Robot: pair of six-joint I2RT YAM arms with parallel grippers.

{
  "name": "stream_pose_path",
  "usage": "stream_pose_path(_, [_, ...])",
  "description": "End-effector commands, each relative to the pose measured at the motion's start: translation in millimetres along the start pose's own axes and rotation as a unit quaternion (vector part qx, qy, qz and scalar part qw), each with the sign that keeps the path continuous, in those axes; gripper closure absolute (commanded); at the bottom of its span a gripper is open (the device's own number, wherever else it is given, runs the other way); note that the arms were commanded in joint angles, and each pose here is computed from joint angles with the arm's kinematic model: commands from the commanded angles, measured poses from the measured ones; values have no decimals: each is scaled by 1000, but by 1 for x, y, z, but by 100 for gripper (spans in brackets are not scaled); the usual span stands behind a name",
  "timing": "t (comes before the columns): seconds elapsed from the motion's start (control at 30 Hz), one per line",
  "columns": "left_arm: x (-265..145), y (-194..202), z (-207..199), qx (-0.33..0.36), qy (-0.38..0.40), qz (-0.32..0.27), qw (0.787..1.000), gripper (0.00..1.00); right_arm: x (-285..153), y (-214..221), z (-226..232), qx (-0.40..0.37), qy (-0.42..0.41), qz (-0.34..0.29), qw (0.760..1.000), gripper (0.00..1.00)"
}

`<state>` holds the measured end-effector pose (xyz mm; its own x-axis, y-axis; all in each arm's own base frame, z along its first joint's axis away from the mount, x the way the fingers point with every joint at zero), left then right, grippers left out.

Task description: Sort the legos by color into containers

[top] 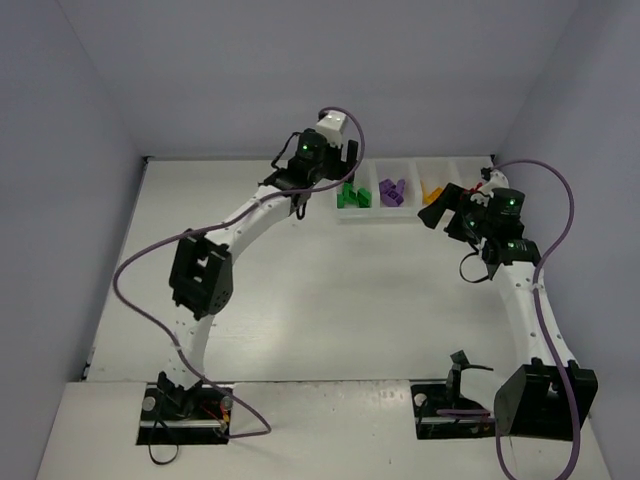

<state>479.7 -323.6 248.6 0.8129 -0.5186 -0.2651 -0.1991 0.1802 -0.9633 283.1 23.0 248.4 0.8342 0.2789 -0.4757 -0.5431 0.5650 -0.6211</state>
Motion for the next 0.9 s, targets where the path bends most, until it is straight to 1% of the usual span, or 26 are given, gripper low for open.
stream_pose_path(0.0, [-103, -112, 13, -15, -39, -112, 993, 24, -18, -26, 26, -46, -45, -62, 996, 6])
stream_pose_path(0.03, [-117, -112, 16, -15, -54, -107, 993, 24, -21, -28, 28, -50, -46, -68, 995, 5])
stream_pose_path(0.07, [-130, -102, 20, -13, -71, -76, 995, 23, -23, -29, 29, -58, -47, -73, 995, 5])
stream_pose_path(0.1, [-162, -116, 23, -12, -78, -90, 993, 23, -29, -30, 31, -64, -48, -82, 993, 4])
stream_pose_path(0.13, [-173, -93, 25, -5, -85, -50, 995, 23, -32, -31, 32, -68, -47, -87, 993, 2])
stream_pose_path(0.17, [-186, -88, 27, -3, -94, -39, 995, 23, -35, -33, 32, -78, -41, -95, 992, 1])
stream_pose_path(0.2, [-217, -97, 31, -7, -108, -57, 992, 22, -40, -34, 33, -85, -41, -104, 990, 1])
stream_pose_path(0.23, [-225, -71, 31, -6, -112, -20, 994, 20, -43, -32, 32, -88, -37, -105, 990, 0])
stream_pose_path(0.27, [-237, -64, 32, -8, -117, -12, 993, 19, -48, -33, 33, -97, -33, -114, 988, 0])
stream_pose_path(0.3, [-263, -67, 34, -15, -128, -28, 991, 18, -51, -32, 32, -100, -30, -116, 988, 0])
stream_pose_path(0.33, [-270, -42, 33, -25, -130, 6, 991, 18, -53, -31, 31, -102, -25, -117, 987, 0])
stream_pose_path(0.37, [-289, -27, 34, -43, -139, 20, 989, 17, -61, -31, 31, -112, -17, -130, 985, 0])
stream_pose_path(0.43, [-304, -12, 32, -59, -143, 35, 987, 17, -64, -30, 30, -121, -11, -130, 984, 0])
stream_pose_path(0.47, [-319, -10, 33, -66, -145, 28, 987, 17, -69, -30, 30, -124, -4, -141, 982, 0])
stream_pose_path(0.53, [-328, 15, 33, -74, -157, 59, 983, 17, -72, -26, 28, -132, 2, -141, 981, 0])
stream_pose_path(0.57, [-338, 17, 33, -78, -163, 54, 982, 16, -75, -24, 29, -134, 0, -145, 980, 0])
stream_pose_path(0.67, [-349, 35, 37, -77, -189, 63, 977, 16, -79, -17, 29, -138, -2, -146, 980, 0])
stream_pose_path(0.83, [-355, 42, 43, -78, -218, 71, 970, 16, -87, -10, 25, -152, 32, -166, 974, 0])
stream_pose_path(0.87, [-355, 40, 44, -80, -224, 71, 969, 16, -85, -6, 30, -160, 25, -159, 974, 0])
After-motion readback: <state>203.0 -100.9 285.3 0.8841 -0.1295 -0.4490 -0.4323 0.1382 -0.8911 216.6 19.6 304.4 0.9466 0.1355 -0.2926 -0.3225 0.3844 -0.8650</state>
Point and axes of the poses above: each gripper's point midway between its finger pads, its own x axis out along the fingers, its own z axis along the line the jaws close on, y = z × x, the point moved 8 cm from there along -x, back along the fingers, and after that the axes turned 11 degrees about x, right-handed, at the moved point
